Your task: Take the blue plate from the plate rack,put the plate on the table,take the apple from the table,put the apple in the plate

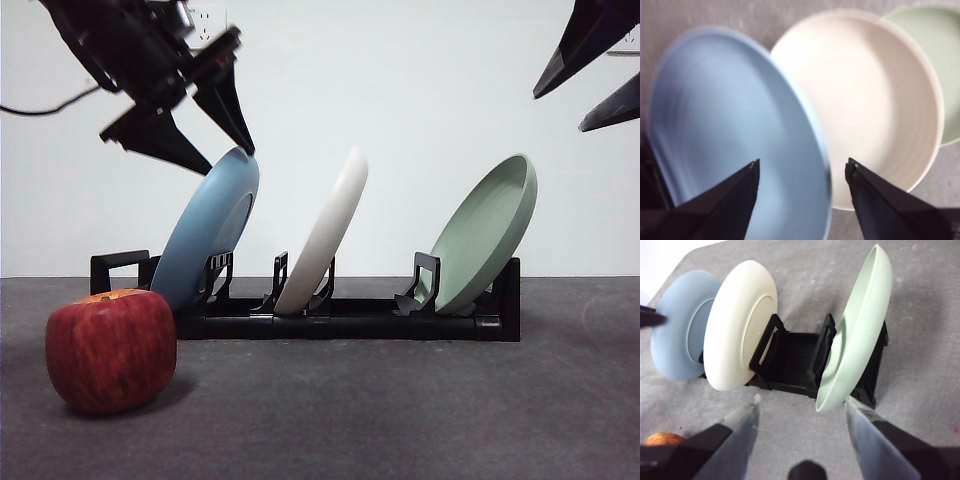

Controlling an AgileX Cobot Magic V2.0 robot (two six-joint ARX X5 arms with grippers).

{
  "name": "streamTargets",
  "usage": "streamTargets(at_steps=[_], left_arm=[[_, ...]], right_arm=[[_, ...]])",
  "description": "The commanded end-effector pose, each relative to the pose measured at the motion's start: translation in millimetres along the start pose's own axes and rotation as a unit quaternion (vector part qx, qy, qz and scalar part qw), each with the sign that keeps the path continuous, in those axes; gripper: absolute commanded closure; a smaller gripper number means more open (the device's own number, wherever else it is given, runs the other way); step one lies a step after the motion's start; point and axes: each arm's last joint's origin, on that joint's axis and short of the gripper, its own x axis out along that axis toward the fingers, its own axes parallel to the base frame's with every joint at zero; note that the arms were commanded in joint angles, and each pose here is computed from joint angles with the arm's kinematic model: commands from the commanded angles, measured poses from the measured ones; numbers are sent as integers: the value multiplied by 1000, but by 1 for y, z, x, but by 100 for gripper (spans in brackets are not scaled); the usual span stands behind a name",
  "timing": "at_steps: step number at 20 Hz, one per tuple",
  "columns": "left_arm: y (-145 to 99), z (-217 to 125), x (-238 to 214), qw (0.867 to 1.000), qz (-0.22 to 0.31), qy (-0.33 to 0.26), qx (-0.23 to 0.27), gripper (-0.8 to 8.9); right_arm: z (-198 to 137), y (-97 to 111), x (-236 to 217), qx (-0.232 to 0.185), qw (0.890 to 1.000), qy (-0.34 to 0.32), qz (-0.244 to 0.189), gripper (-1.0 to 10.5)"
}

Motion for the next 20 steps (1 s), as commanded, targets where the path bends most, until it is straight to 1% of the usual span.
streamTargets(at_steps=[1, 2, 3, 5, 6, 8, 11, 14, 16, 18, 20], left_arm=[[1, -3, 10, 1000, -2, 13, 6, 534], [2, -3, 12, 1000, -1, 15, 5, 536], [2, -4, 13, 1000, -1, 16, 6, 570], [-2, -3, 14, 1000, -7, 11, 12, 781], [-3, -1, 14, 1000, -8, 7, 15, 824], [-5, 2, 13, 1000, -13, -8, 21, 822], [-18, 15, 4, 999, -23, -13, 32, 822], [-43, 37, -17, 997, -33, -23, 63, 822], [-63, 50, -35, 994, -43, -27, 99, 822], [-85, 57, -52, 988, -57, -24, 139, 822], [-106, 55, -68, 983, -71, -14, 170, 822]], right_arm=[[1, 0, 0, -6, 1000, -3, 0, 659], [1, 0, 0, -6, 1000, -3, 0, 659], [1, 0, 0, -6, 1000, -3, -1, 659], [1, 0, 0, -6, 1000, -3, -1, 660], [1, 0, 0, -6, 1000, -3, -1, 662], [1, 0, 0, -6, 1000, -3, -2, 662], [1, 0, 0, -6, 1000, -3, -3, 662], [1, 0, 0, -6, 1000, -3, -3, 662], [1, 0, 0, -6, 1000, -3, -3, 662], [1, 0, 0, -6, 1000, -3, -3, 662], [1, 0, 0, -6, 1000, -3, -3, 662]])
